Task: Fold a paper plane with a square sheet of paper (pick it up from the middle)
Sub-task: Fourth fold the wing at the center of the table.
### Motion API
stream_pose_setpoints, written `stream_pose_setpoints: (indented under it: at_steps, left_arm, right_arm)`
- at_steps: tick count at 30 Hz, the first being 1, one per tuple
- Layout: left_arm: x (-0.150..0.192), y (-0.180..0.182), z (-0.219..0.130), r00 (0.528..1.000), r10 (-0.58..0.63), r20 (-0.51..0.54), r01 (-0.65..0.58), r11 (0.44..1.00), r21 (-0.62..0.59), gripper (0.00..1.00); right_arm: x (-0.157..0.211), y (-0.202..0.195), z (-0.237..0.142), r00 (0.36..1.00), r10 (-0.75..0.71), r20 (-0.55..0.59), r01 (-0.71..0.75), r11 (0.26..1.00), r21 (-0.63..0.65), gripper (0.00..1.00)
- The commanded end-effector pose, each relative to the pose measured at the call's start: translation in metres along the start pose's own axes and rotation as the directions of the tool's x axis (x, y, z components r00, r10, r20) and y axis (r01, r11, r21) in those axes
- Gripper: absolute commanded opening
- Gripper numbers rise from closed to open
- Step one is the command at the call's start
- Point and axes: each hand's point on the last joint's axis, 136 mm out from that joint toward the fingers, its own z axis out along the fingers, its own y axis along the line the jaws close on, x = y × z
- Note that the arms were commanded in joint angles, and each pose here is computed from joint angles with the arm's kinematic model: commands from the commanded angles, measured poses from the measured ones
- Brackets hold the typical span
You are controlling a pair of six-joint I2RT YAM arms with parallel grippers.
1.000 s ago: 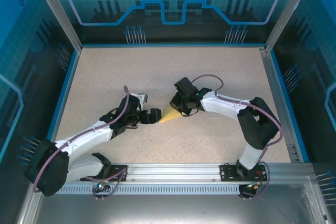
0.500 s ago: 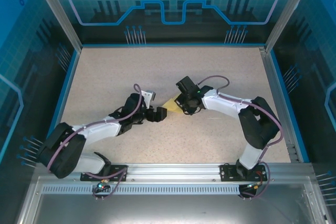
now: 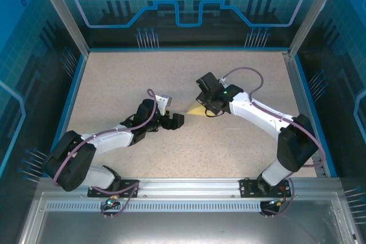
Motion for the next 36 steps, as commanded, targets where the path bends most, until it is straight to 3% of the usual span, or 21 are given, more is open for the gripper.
stream_pose_setpoints:
  at_steps: [1, 4, 12, 21, 26, 36]
  left_arm:
    - [-0.015, -0.007, -0.011, 0.998, 0.028, 0.062, -0.03, 0.999, 0.022, 0.93]
    - [-0.014, -0.011, -0.015, 0.998, 0.024, 0.065, -0.027, 0.999, 0.041, 0.92]
    - [-0.005, -0.015, -0.015, 0.997, 0.038, 0.063, -0.042, 0.996, 0.076, 0.91]
    - [0.019, -0.024, -0.002, 0.964, 0.262, 0.039, -0.265, 0.959, 0.103, 0.88]
    - [0.032, -0.026, 0.013, 0.913, 0.403, 0.06, -0.407, 0.901, 0.149, 0.75]
    - [0.037, -0.026, 0.039, 0.885, 0.454, 0.104, -0.466, 0.866, 0.183, 0.65]
  right_arm:
    - [-0.019, -0.003, -0.028, 0.989, -0.078, 0.124, 0.073, 0.996, 0.049, 0.01]
    - [-0.011, -0.008, -0.026, 0.993, -0.069, 0.093, 0.065, 0.997, 0.051, 0.02]
    - [0.044, -0.016, 0.016, 0.989, 0.046, -0.139, -0.043, 0.999, 0.029, 0.02]
    - [0.083, 0.005, 0.046, 0.945, 0.163, -0.283, -0.17, 0.985, -0.002, 0.01]
    - [0.091, -0.001, 0.05, 0.929, 0.194, -0.314, -0.197, 0.98, 0.022, 0.01]
    - [0.096, -0.007, 0.054, 0.904, 0.209, -0.373, -0.218, 0.976, 0.019, 0.01]
